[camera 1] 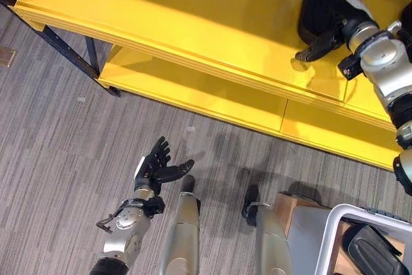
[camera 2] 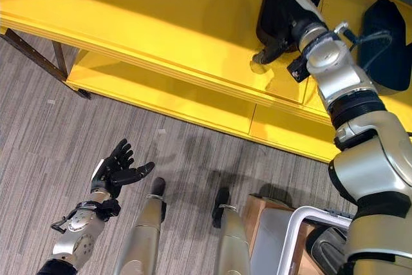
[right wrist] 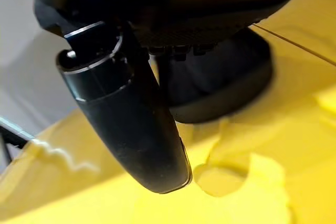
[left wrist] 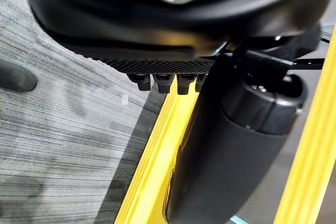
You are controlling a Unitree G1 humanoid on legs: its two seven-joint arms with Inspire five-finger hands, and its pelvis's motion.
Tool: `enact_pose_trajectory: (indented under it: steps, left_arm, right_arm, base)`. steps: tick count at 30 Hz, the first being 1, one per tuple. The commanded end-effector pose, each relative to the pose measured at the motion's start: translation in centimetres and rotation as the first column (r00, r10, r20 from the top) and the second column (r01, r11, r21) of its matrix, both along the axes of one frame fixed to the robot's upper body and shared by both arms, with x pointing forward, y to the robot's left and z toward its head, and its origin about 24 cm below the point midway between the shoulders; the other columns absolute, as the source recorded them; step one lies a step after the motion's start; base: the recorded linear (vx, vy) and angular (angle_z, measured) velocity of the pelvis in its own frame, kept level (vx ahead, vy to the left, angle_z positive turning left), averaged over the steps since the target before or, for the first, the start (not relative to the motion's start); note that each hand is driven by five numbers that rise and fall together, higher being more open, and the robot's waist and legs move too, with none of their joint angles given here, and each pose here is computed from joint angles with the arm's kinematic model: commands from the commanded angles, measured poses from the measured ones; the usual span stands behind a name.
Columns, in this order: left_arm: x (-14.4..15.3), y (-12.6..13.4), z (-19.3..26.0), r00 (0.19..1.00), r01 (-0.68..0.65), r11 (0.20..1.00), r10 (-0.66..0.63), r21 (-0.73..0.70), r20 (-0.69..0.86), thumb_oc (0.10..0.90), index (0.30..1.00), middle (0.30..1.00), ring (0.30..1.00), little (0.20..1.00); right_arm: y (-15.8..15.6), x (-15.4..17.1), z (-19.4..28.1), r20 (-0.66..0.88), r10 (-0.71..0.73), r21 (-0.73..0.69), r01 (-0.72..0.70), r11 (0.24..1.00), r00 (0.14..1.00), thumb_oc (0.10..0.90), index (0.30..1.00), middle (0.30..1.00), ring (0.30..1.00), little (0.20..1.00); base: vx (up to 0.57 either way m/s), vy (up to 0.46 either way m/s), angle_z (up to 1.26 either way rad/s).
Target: Move parts from the plastic box to the shelf.
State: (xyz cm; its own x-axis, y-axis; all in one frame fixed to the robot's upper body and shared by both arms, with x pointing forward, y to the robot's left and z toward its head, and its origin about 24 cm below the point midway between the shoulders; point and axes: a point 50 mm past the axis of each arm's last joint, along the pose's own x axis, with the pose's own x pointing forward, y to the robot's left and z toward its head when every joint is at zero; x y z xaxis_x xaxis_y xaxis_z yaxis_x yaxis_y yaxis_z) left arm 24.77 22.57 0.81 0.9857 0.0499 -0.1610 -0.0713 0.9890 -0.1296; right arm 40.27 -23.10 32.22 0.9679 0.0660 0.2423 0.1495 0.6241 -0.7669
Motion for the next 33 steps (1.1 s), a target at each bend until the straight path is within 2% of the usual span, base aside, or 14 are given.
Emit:
enact_pose_trajectory:
  steps: [1, 12, 19, 33]
  left_arm:
    - [0.4, 1.2, 2.8, 0.989, -0.005, 1.0, 0.001, 0.029, 0.146, 0.9, 1.0, 1.0, 1.0, 1.0]
    - [0.2, 1.4, 2.5, 0.991, -0.013, 0.999, 0.008, 0.033, 0.135, 0.9, 1.0, 1.0, 1.0, 1.0]
    - [0.4, 1.5, 2.7, 0.99, -0.019, 0.999, 0.013, 0.042, 0.142, 0.9, 1.0, 1.0, 1.0, 1.0]
    - [0.6, 1.6, 3.0, 0.988, -0.023, 0.998, 0.012, 0.064, 0.156, 0.9, 1.0, 1.0, 1.0, 1.0]
  right_arm:
    - [-0.8, -2.6, 7.3, 0.245, -0.005, -0.01, 0.008, 1.0, 0.97, 0.9, 1.0, 1.0, 1.0, 1.0]
    - [-0.3, -2.9, 7.5, 0.253, 0.021, -0.048, -0.009, 0.999, 0.967, 0.9, 1.0, 1.0, 1.0, 1.0]
    - [0.0, -3.3, 7.4, 0.326, 0.067, 0.078, -0.097, 0.992, 0.943, 0.9, 1.0, 1.0, 1.0, 1.0]
    - [-0.7, -3.7, 8.0, 0.42, 0.035, 0.284, -0.168, 0.944, 0.907, 0.9, 1.0, 1.0, 1.0, 1.0]
  base:
    - [0.0, 0.0, 0.0]
    - [0.0, 0.0, -0.01]
    - [0.01, -0.011, -0.05]
    - [0.0, -0.003, -0.01]
